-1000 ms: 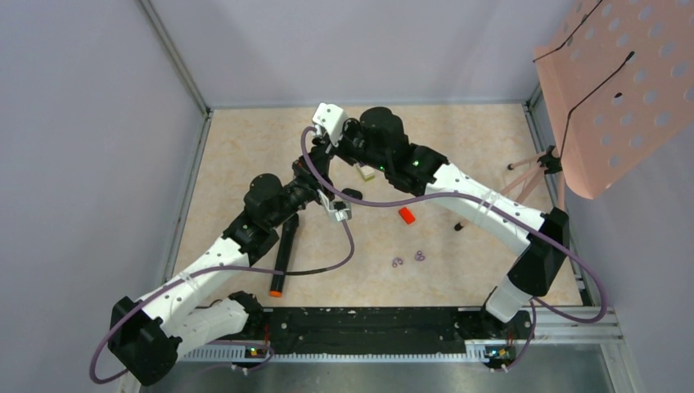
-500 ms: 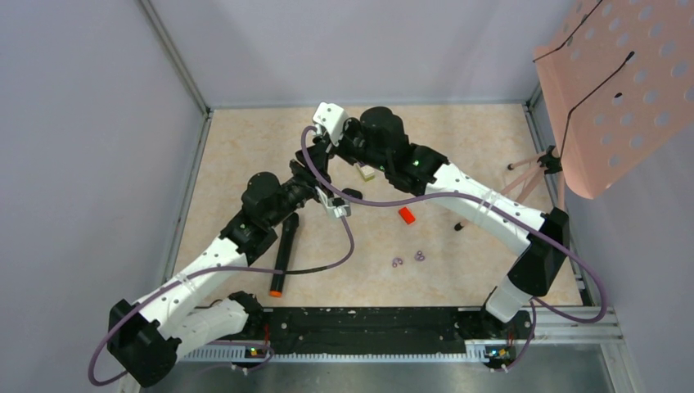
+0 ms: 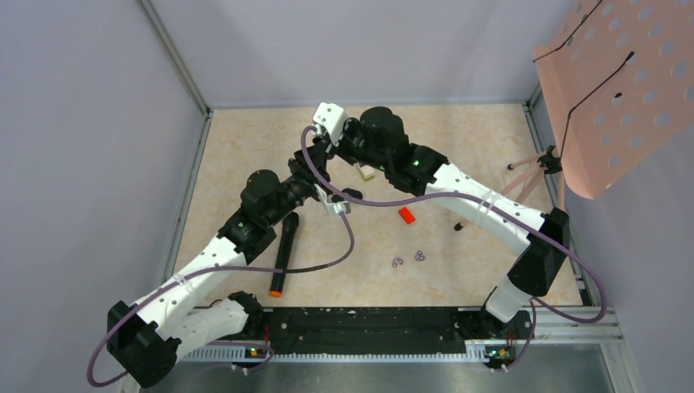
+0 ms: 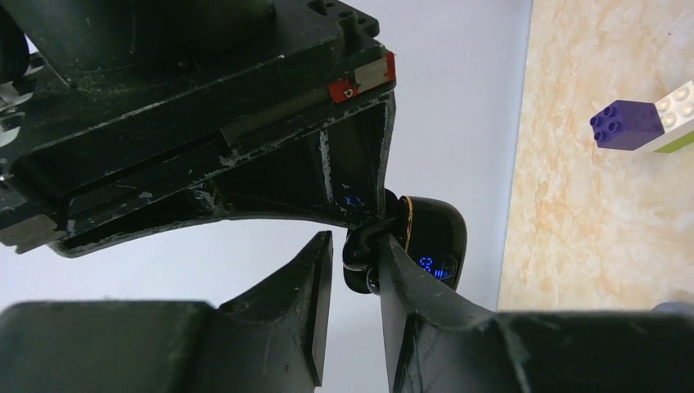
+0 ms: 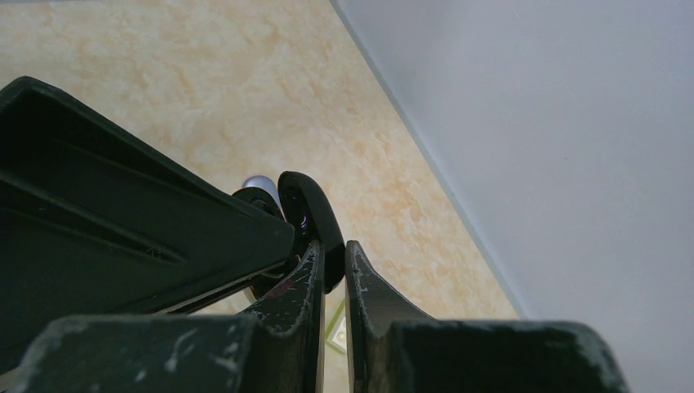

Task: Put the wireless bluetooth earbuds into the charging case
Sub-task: Place the earbud in the charging case.

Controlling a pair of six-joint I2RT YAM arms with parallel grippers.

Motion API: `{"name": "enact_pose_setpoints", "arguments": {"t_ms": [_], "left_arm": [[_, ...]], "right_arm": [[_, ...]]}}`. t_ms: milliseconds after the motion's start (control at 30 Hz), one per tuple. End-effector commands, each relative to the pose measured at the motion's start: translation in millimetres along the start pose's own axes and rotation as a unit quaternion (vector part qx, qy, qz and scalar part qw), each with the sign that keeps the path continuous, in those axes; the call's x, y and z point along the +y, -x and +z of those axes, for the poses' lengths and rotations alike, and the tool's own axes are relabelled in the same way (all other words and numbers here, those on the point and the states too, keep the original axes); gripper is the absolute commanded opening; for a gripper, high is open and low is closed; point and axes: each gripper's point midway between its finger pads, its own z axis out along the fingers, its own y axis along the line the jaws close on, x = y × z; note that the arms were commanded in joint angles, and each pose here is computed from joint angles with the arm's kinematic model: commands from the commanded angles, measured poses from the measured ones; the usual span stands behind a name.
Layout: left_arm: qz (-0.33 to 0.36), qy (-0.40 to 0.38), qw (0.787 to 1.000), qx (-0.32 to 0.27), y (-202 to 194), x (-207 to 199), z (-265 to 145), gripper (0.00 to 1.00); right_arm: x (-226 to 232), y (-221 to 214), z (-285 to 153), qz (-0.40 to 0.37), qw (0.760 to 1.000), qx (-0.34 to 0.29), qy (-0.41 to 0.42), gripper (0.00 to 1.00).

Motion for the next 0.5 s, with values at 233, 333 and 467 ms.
{"name": "enact_pose_setpoints", "arguments": {"t_ms": [233,333,467], "left_arm": [[-0.027,-0.002,0.999,-0.017,8.8,15.6,2.9,0.15],[-0.030,-0.010,0.999,-0.021,10.4,13.2,1.1,0.13],[-0.032,-0.026,0.999,-0.021,11.3,6.6,-1.4,0.11]], "right_arm": [[-13.6,41.5,-17.2,0.009,0.998,-0.056,-0.017,0.00],[-13.5,41.6,-17.0,0.008,0.998,-0.057,-0.017,0.00],[-13.7,42.8,-17.5,0.008,0.998,-0.059,-0.019,0.00]]}}
